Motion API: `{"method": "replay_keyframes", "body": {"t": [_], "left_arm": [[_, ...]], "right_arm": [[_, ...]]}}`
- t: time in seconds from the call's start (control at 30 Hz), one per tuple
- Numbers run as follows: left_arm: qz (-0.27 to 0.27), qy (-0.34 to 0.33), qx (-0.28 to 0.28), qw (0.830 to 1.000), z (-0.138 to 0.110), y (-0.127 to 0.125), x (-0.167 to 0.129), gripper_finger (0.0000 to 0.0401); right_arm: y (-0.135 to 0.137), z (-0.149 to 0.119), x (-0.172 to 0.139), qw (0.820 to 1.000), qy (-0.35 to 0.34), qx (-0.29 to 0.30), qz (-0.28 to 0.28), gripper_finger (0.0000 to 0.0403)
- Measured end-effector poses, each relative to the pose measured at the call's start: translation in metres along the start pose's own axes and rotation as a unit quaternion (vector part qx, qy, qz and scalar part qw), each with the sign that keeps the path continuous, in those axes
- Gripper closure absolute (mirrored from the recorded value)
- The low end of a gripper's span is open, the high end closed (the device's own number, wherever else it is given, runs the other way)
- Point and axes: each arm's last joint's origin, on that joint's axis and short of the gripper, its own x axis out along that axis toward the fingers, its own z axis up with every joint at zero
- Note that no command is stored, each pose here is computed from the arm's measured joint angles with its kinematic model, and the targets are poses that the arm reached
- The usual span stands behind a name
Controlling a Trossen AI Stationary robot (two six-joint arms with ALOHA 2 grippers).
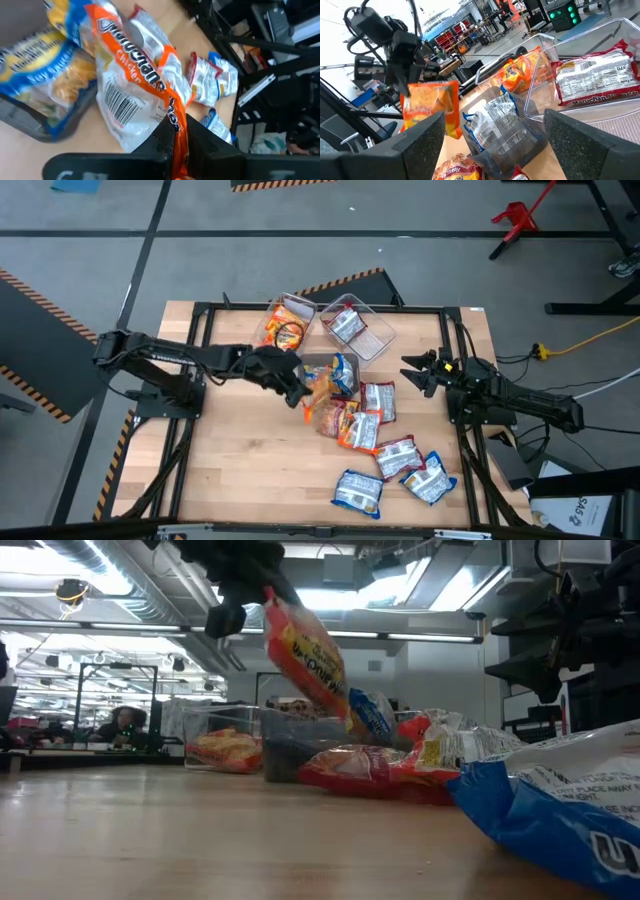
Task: Sort Maruchan noodles
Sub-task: Put the orange noodle pack into the left transparent bin
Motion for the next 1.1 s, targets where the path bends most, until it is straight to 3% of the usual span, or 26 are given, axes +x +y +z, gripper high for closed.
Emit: {"method": "replay_keyframes", "body": {"t": [0.23,0.57,0.9,1.1], "left_arm": [[0.040,-0.017,0.006,0.999,0.018,0.020,-0.018,0.0389],[0.073,-0.140,0.015,0.987,0.066,0.053,-0.063,0.0389],[0.089,-0.171,0.032,0.981,0.103,0.114,-0.104,0.0389],[0.080,-0.177,0.038,0.980,0.113,0.143,-0.128,0.0389]], "right_arm": [[0.000,0.000,0.000,1.000,0.000,0.000,-0.001,0.0079],[0.000,0.000,0.000,1.000,-0.001,-0.002,-0.001,0.0079],[0.000,0.000,0.000,1.000,-0.003,-0.001,-0.004,0.0079],[-0.002,0.003,0.000,0.999,-0.036,0.000,-0.039,0.0079]]}}
